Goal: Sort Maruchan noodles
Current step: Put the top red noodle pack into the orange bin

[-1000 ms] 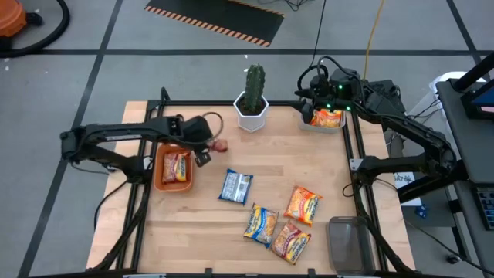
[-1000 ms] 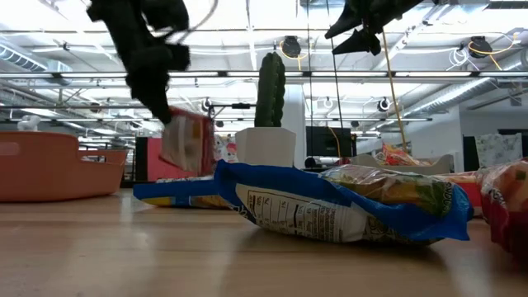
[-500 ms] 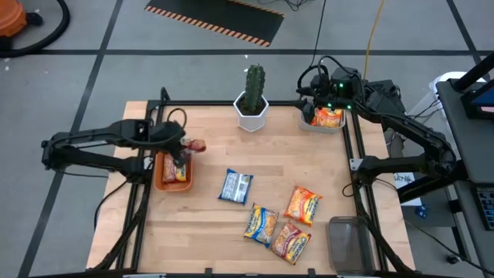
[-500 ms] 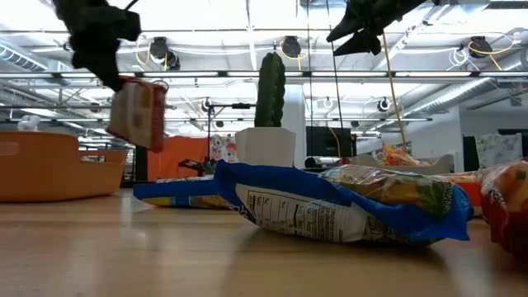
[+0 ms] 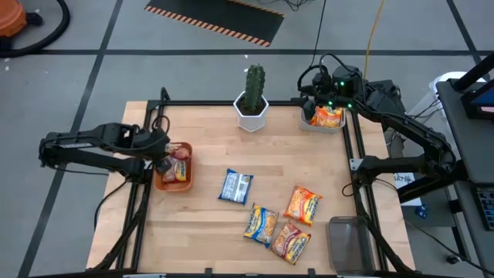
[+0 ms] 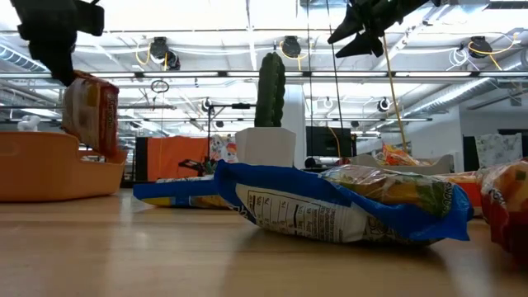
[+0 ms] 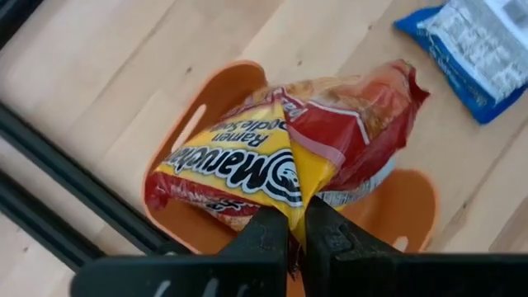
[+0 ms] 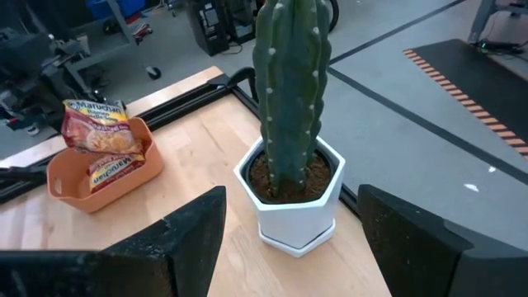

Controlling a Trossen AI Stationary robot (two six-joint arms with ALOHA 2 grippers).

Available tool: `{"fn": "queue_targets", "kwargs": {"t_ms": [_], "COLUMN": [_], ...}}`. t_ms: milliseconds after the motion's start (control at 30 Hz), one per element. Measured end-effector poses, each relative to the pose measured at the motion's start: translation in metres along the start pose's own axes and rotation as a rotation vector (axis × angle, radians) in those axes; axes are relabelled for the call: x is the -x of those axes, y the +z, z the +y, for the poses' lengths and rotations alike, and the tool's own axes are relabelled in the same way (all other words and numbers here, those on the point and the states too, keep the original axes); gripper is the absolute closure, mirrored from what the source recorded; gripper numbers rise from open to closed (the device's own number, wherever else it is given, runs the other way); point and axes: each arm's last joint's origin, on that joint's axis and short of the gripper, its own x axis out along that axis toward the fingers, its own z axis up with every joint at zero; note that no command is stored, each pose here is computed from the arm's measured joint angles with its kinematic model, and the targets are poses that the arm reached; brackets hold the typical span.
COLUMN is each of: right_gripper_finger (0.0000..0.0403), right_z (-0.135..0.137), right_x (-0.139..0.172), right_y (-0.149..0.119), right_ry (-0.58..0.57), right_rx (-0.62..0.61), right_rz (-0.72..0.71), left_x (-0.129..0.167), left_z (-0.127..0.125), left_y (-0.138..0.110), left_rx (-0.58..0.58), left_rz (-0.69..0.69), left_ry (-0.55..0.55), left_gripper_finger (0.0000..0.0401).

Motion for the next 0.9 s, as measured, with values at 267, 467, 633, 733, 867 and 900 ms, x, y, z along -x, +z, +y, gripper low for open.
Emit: {"fn": "queue_targets", "kwargs": {"t_ms": [267, 467, 633, 733, 867, 900], "right_gripper_finger": [0.0138, 0.0138, 0.0138, 0.0138, 0.0138, 0.0138], "right_z": [-0.001, -0.001, 0.001, 0.004, 0.011, 0.013], "right_x": [0.000, 0.000, 0.000, -0.001, -0.002, -0.002], "right_y": [0.000, 0.002, 0.002, 0.002, 0.001, 0.000], "right_ry": [-0.032, -0.028, -0.018, -0.007, 0.024, 0.034], "right_rx": [-0.031, -0.116, -0.189, -0.234, -0.301, -0.322], "right_rz": [-0.005, -0.028, -0.027, -0.024, -0.013, -0.009], "left_x": [-0.029, -0.046, -0.048, -0.047, -0.047, -0.046], "left_z": [0.002, 0.000, -0.002, -0.004, -0.007, -0.008], "left_y": [-0.021, -0.030, -0.031, -0.032, -0.033, -0.033], "left_rx": [-0.049, -0.020, -0.014, 0.007, 0.087, 0.102], "left_rz": [0.058, 0.104, 0.144, 0.183, 0.249, 0.264], "left_ry": [0.022, -0.039, -0.089, -0.147, -0.226, -0.258], "left_gripper_finger": [0.0393, 0.0360, 0.0330, 0.0313, 0.0292, 0.0287]}}
